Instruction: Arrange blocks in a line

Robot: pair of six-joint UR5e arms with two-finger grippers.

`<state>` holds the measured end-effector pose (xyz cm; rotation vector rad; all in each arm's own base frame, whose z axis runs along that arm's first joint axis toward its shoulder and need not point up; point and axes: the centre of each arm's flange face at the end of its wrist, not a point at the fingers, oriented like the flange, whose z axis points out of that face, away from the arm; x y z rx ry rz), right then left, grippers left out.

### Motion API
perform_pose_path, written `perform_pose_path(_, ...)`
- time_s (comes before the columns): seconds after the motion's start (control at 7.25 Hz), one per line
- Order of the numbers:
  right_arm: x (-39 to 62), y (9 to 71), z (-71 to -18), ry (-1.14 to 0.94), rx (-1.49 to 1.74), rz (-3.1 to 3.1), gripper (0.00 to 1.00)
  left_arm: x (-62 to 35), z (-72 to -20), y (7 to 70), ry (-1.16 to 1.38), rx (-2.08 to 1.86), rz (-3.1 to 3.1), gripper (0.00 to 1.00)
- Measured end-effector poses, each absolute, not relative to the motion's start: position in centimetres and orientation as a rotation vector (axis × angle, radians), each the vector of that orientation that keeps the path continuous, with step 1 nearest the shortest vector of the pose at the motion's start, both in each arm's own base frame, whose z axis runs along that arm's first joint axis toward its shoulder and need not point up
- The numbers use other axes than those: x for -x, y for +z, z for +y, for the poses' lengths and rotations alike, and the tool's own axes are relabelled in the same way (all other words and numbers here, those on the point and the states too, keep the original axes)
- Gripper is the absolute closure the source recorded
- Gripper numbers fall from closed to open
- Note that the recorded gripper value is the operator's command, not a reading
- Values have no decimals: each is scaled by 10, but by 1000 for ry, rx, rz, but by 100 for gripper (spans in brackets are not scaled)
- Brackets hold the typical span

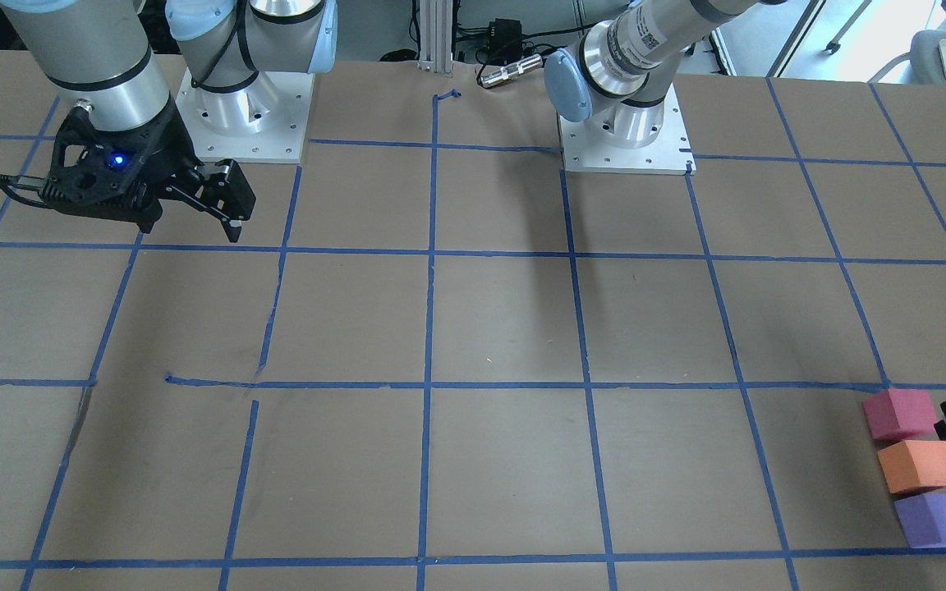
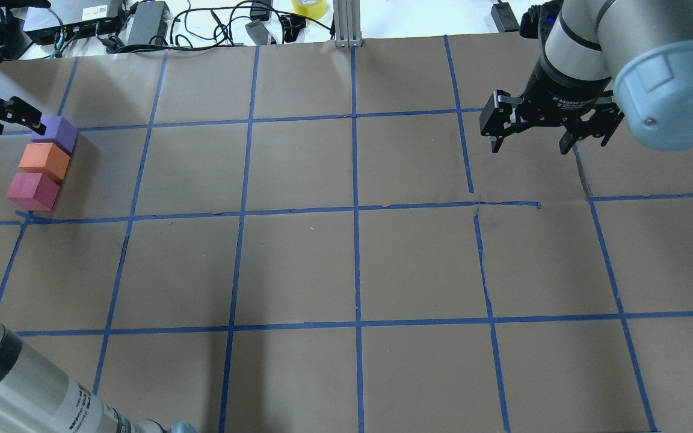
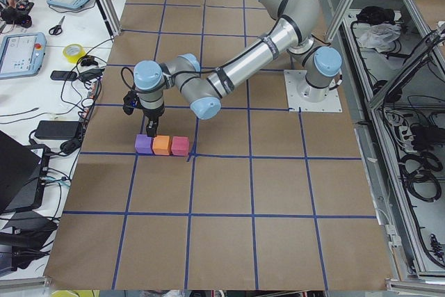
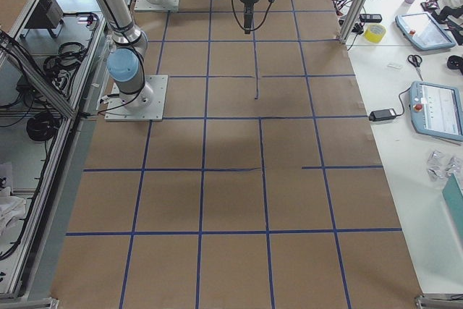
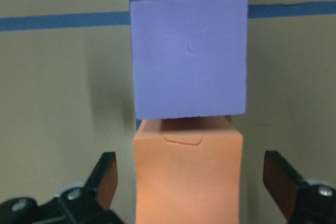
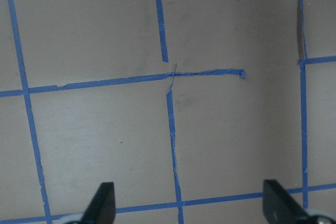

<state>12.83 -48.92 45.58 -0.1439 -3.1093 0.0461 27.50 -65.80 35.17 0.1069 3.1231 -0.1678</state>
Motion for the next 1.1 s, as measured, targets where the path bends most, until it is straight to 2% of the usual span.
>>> perform_pose_path(0.28, -128, 456, -489, 48, 142, -3110, 0, -236, -608, 454, -108, -104, 3109, 0)
perform_pose_path(0.55, -130, 465, -484, 74, 140, -3117, 0, -174, -562, 528, -139, -104, 3089, 0)
perform_pose_path(0.83, -132, 474, -478, 103, 134, -3129, 0, -92, -542, 550, -168, -62, 3093, 0)
perform_pose_path(1.1, -133, 479, -475, 117, 110, -3131, 0, -8, -530, 544, -146, -145, 3083, 0)
